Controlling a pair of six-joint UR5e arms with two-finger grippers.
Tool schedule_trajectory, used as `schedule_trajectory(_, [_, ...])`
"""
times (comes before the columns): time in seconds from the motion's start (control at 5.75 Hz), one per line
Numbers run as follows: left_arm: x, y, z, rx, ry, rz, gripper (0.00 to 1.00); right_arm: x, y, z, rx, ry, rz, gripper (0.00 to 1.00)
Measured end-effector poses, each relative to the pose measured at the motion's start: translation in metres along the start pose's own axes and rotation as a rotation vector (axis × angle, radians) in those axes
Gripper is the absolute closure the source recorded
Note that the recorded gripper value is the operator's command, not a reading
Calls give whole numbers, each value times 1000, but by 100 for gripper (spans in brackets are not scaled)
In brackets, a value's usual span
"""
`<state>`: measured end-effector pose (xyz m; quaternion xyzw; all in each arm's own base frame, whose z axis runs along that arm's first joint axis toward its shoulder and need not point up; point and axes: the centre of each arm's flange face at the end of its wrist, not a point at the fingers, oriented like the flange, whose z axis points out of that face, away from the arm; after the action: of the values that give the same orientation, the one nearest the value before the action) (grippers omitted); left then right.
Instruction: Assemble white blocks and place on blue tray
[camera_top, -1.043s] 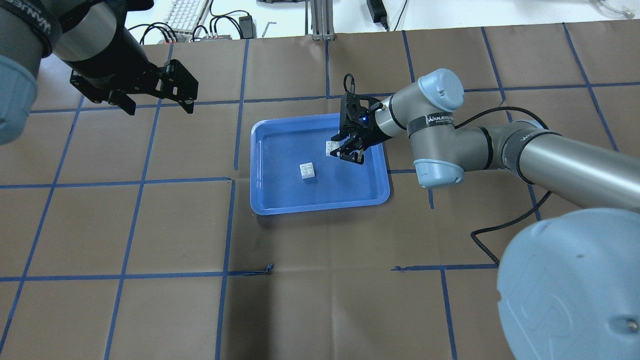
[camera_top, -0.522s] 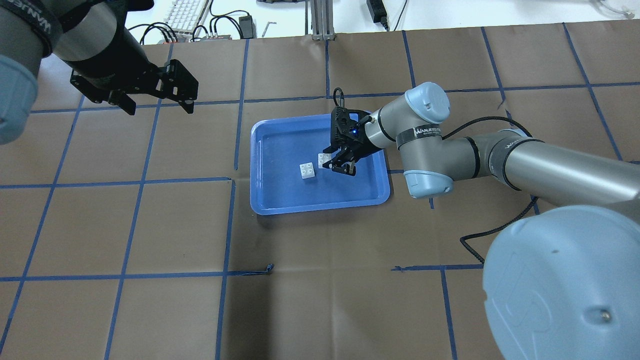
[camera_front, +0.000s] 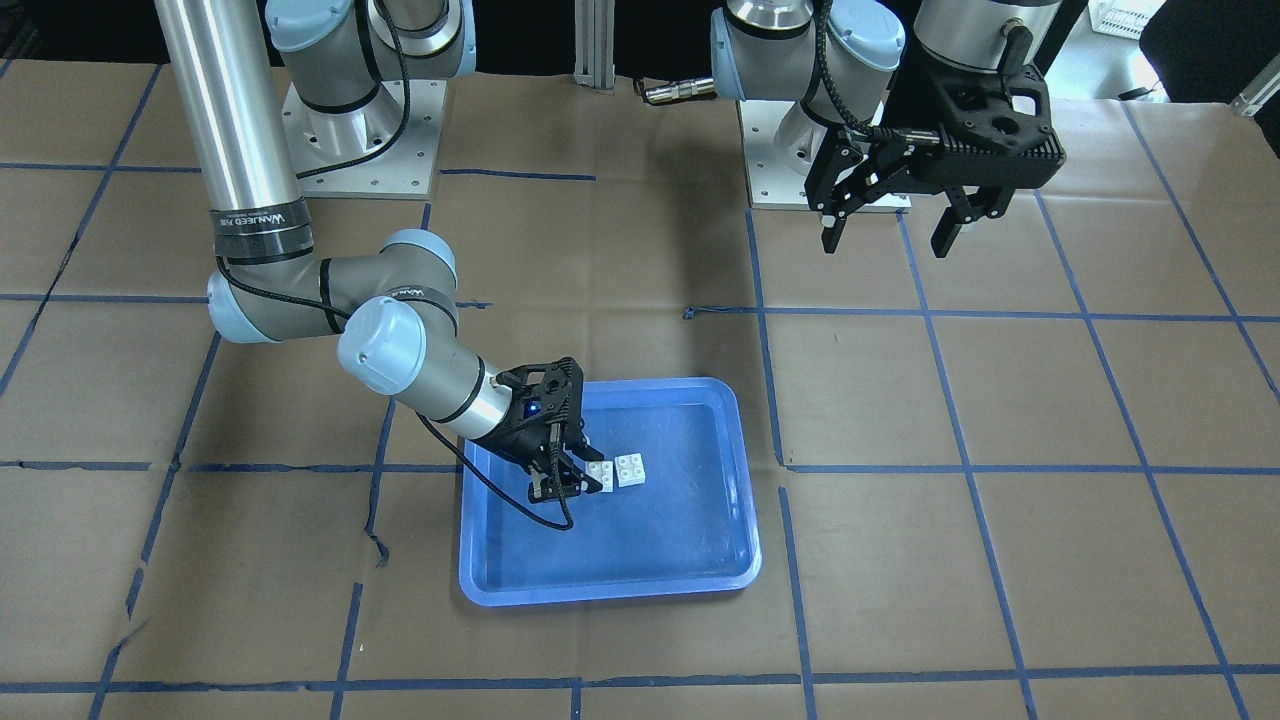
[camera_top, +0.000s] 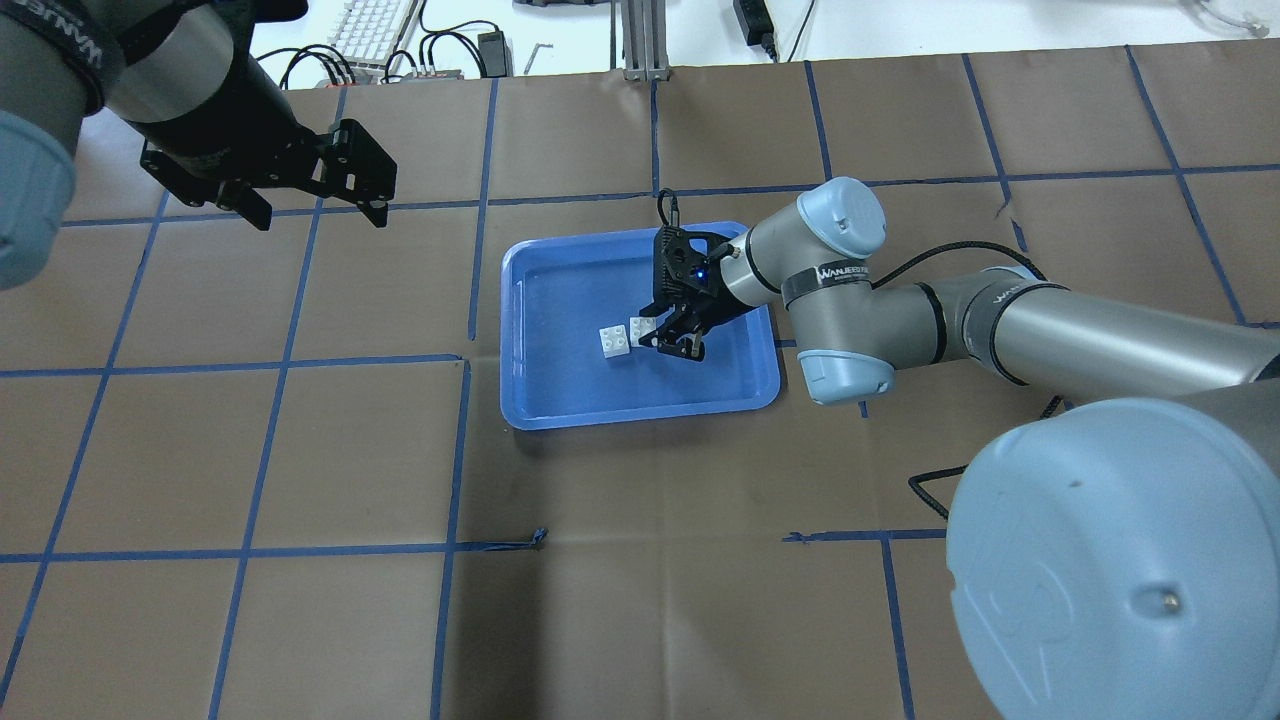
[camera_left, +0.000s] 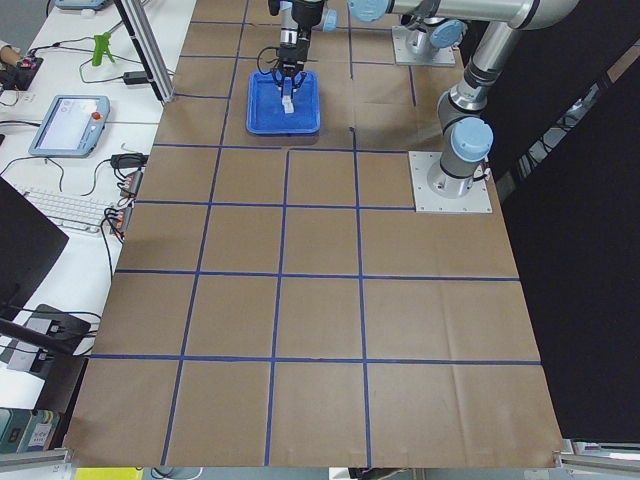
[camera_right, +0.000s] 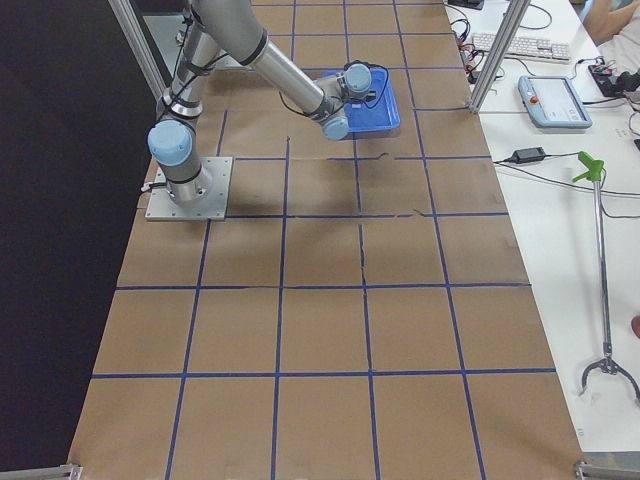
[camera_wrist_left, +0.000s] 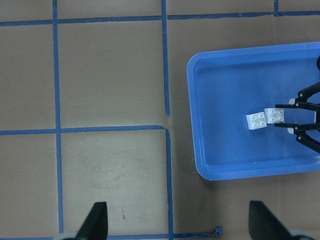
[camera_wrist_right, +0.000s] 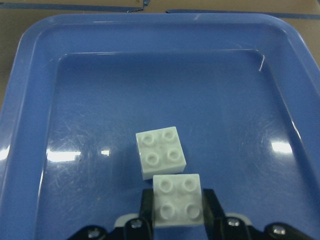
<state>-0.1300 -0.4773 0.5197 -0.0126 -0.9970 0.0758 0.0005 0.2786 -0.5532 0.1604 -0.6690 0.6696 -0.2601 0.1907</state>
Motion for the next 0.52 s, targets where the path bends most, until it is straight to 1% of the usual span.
schedule_trajectory(0.52, [0,0,0,1,0,1,0,-1,1,2,0,-4,2,77])
